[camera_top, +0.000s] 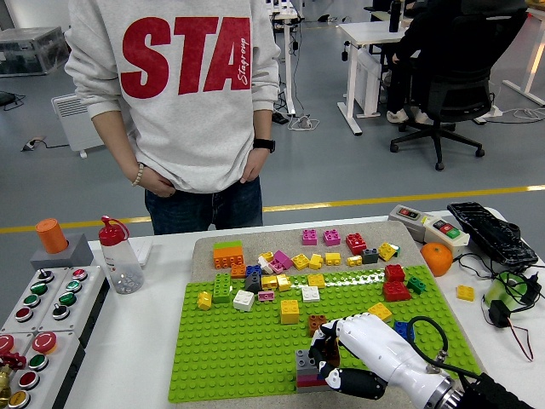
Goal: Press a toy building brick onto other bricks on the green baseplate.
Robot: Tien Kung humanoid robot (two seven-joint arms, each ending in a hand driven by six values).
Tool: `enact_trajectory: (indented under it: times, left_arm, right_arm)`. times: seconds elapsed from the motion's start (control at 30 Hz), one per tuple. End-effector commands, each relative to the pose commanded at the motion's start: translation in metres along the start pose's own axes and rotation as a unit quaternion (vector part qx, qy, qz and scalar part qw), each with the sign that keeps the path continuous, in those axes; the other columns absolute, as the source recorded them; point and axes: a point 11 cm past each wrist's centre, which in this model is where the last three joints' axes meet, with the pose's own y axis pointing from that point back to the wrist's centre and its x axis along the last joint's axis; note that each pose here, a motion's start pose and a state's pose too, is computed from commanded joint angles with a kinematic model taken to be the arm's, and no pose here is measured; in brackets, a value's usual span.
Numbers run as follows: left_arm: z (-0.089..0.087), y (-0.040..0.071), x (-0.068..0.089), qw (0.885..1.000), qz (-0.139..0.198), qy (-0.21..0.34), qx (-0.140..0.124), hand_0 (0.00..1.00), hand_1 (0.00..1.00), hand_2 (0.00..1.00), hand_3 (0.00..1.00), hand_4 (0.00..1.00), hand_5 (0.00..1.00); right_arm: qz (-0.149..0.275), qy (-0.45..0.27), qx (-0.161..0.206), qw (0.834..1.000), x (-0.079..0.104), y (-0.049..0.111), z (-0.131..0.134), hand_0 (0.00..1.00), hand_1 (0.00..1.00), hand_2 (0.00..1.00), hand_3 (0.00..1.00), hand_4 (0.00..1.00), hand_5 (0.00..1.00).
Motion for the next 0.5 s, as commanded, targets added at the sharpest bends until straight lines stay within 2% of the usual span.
enact_trajectory:
  times: [0.5]
  left_arm:
    - [0.002, 0.000, 0.000, 1.000, -0.001, 0.003, -0.003, 0.659, 0.680, 0.705, 0.575, 0.302, 0.998]
  right_arm:
    - [0.024, -0.018, 0.007, 1.000, 0.014, 0.001, -0.003, 0.455, 0.502, 0.518, 0.505, 0.335, 0.409]
